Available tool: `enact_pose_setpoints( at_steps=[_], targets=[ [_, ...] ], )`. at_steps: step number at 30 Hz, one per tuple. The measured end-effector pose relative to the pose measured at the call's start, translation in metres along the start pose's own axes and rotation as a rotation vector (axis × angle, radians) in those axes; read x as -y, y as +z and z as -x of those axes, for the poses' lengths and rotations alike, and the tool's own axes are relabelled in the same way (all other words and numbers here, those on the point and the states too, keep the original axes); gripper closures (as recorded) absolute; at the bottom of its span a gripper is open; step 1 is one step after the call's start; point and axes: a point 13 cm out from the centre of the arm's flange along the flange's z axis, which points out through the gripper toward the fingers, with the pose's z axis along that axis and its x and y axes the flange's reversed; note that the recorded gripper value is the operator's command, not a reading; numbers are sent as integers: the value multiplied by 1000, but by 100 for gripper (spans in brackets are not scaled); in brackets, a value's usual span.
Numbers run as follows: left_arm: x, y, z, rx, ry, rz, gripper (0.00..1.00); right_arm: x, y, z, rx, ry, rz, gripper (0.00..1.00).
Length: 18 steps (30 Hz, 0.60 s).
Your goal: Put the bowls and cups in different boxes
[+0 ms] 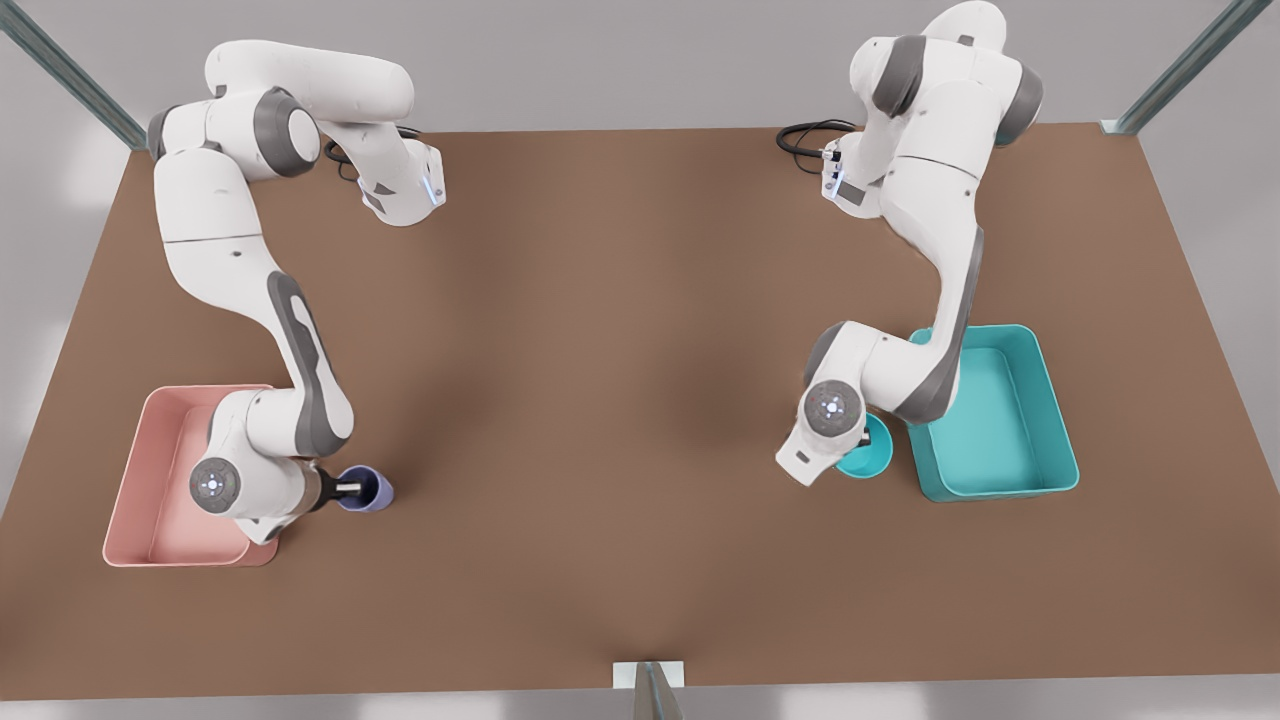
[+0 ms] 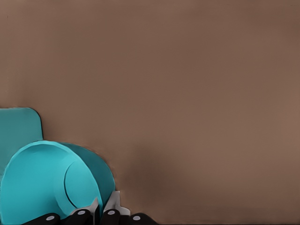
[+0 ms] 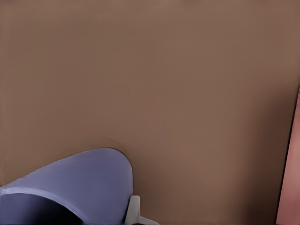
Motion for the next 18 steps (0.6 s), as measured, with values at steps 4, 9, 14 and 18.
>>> enact_pose_setpoints(
  at_steps=[4,9,14,18],
  targets=[
    [-184,-37,3,-60,-285,10,79,61,-95,0,114,56,27,79],
    [-264,49,-35,-199,-450,1,79,141,-191,-25,222,39,30,79],
    [-255,153,-80,-276,-482,-29,79,177,-138,-25,155,-63,32,79],
    [-258,189,-77,-246,-514,-52,55,205,-103,-22,135,-125,10,79]
  ],
)
